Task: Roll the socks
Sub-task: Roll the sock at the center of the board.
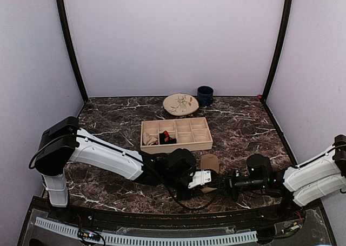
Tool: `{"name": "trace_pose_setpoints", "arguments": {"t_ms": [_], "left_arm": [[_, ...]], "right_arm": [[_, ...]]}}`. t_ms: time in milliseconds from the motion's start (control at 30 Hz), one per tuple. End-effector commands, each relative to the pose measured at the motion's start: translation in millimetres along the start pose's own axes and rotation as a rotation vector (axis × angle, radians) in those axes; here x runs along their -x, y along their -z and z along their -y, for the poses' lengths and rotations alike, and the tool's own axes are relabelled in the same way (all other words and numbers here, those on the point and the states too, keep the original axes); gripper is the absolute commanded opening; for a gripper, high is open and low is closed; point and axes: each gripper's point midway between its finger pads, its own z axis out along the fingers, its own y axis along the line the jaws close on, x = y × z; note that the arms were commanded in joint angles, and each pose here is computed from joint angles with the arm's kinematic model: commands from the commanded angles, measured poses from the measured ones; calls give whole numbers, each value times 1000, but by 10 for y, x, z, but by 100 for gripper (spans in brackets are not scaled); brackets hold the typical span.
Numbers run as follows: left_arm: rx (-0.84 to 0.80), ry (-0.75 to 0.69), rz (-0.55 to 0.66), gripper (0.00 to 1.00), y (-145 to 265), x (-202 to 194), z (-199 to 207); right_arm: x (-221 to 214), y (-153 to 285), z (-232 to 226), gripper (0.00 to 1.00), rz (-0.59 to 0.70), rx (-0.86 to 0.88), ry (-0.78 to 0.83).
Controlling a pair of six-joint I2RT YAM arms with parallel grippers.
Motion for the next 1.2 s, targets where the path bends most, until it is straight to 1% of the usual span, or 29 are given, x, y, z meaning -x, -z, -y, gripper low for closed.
{"name": "trace_pose_setpoints", "arguments": {"t_ms": [0,233,367,467,633,733,867,1000,1133,1167], "left_arm": [[-38,8,-12,23,-33,-49,90],[-85,18,-5,22,-69,-16,161],[-78,21,-5,22,-65,3,142],[-36,21,-2,26,-35,37,69],[-36,9,4,37,14,75,86],[-37,1,6,39,42,92,117],[-8,-6,3,38,48,75,112],[31,-27,25,31,92,134,97],[81,-43,35,28,114,161,52],[92,-44,33,26,111,159,39]], "right_arm": [[-21,52,89,9,-4,-16,-92],[-3,119,192,12,14,-43,-89],[-5,110,210,12,10,-51,-90],[-16,79,207,12,-1,-54,-88],[-34,28,165,12,-19,-42,-85],[-35,9,141,11,-21,-36,-86],[-37,-4,136,11,-23,-40,-88],[-31,-3,141,11,-18,-42,-92],[-30,-15,138,11,-19,-44,-92],[-31,-19,134,11,-19,-44,-91]]}}
